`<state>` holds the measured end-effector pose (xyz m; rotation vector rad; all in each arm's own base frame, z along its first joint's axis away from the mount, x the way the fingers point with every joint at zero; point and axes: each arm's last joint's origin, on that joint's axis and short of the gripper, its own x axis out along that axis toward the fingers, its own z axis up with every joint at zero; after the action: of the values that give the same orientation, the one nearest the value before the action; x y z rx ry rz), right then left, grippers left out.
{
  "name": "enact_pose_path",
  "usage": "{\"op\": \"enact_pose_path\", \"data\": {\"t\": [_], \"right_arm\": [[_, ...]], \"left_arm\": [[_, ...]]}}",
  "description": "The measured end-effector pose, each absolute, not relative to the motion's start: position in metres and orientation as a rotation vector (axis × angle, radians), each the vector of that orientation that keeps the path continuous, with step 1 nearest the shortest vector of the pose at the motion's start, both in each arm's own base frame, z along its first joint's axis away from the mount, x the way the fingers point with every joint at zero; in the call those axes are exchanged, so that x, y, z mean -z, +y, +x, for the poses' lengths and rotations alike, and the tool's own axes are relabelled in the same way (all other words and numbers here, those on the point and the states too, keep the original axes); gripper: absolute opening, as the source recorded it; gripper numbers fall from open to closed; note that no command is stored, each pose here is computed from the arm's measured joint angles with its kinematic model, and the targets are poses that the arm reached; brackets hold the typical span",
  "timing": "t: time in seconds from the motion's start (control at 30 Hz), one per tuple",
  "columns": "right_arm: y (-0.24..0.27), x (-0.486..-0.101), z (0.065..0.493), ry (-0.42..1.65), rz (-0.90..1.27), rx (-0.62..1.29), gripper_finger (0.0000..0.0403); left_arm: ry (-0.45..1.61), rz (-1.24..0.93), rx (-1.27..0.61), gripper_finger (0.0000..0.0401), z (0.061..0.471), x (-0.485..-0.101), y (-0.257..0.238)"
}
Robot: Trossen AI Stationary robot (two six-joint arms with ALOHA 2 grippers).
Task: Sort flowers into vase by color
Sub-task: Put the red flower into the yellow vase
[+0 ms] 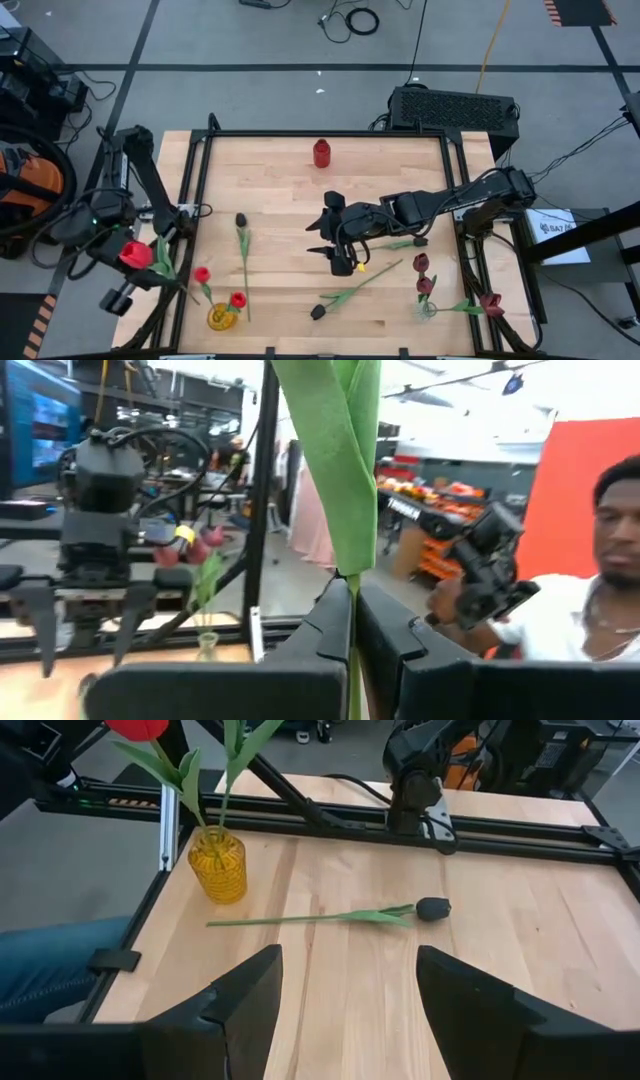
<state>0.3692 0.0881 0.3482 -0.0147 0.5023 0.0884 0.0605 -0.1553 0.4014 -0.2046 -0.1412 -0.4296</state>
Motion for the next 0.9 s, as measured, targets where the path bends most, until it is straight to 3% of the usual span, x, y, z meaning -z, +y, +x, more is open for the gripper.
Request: {"op": "enact_pose_path", "data": {"t": [0.23,0.37,0.6,0.9], "right_arm": [[0.088,-0.348,0.369,0.508,-0.023,-0.09,0.0224],[0.088,-0.347,0.368,0.52,-0.025,-0.089,0.0224],[0.088,-0.347,0.368,0.52,-0.025,-0.089,0.0224],[0.088,-0.348,0.369,0.502,-0.015,-0.088,0.0224]], "left_arm": [[-0.148,-0.15,0.349,0.001,0.065,-0.398,-0.169],[-0.133,-0.135,0.398,0.001,0.062,-0.393,-0.18],[-0.043,0.075,0.5,0.0011,0.057,-0.36,-0.22],[0.031,0.101,0.369,0.0011,0.069,-0.332,-0.235]]}}
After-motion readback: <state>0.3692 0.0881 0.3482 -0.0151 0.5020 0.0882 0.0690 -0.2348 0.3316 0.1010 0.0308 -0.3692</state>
